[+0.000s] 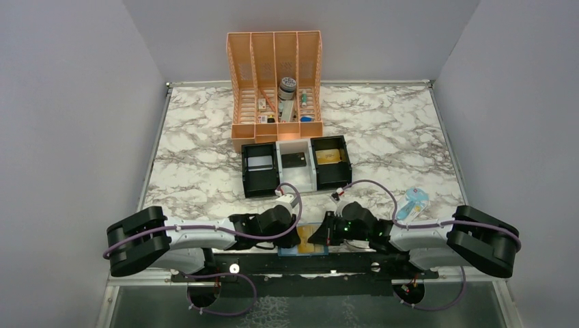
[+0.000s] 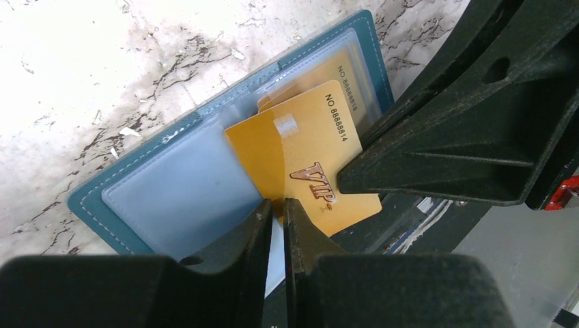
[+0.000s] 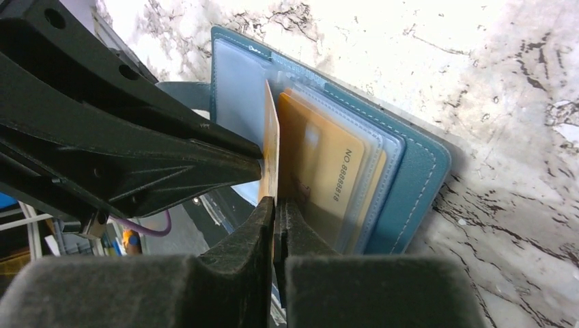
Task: Take the credit cards out of the card holder
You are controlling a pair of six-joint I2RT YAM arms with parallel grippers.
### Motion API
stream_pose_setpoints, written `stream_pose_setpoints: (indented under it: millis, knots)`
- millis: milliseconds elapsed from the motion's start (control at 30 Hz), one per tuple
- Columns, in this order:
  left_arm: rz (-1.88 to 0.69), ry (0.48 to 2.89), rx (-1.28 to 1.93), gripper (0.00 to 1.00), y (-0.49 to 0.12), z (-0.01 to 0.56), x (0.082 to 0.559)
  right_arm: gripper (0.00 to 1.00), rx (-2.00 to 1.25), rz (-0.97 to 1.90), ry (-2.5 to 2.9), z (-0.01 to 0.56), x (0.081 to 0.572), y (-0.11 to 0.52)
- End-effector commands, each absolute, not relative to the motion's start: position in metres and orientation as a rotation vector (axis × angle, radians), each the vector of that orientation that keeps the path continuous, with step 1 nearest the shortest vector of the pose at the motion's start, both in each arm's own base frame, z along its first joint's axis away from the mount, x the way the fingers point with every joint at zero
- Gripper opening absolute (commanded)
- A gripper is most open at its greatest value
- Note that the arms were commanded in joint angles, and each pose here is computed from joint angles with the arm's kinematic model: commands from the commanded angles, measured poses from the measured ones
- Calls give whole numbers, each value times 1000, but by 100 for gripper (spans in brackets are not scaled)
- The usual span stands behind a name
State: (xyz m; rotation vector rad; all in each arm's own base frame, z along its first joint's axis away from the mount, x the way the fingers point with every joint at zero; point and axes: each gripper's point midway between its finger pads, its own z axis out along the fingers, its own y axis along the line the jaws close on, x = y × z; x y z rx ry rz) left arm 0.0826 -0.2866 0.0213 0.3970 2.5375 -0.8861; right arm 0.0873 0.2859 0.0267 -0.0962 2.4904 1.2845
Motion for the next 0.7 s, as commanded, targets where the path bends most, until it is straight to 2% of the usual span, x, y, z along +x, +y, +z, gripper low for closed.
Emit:
stream_pose_setpoints:
  millis: [0,267,400,567,667]
  knots:
    - [-766,2571,399,16,-269,11,83,1,-83,1229,2482,25,94,281]
    - [-620,2529,335,18,-246,14,100,1,-32,949,2338,44,131,240]
    - [-593,2512,334,19,-244,19,105,1,-52,796,2220,72,157,222]
    - [-582,2450,382,25,-248,42,117,1,-64,596,2086,115,192,200]
    - [-542,2439,410,33,-242,53,127,1,-67,531,2053,136,219,187]
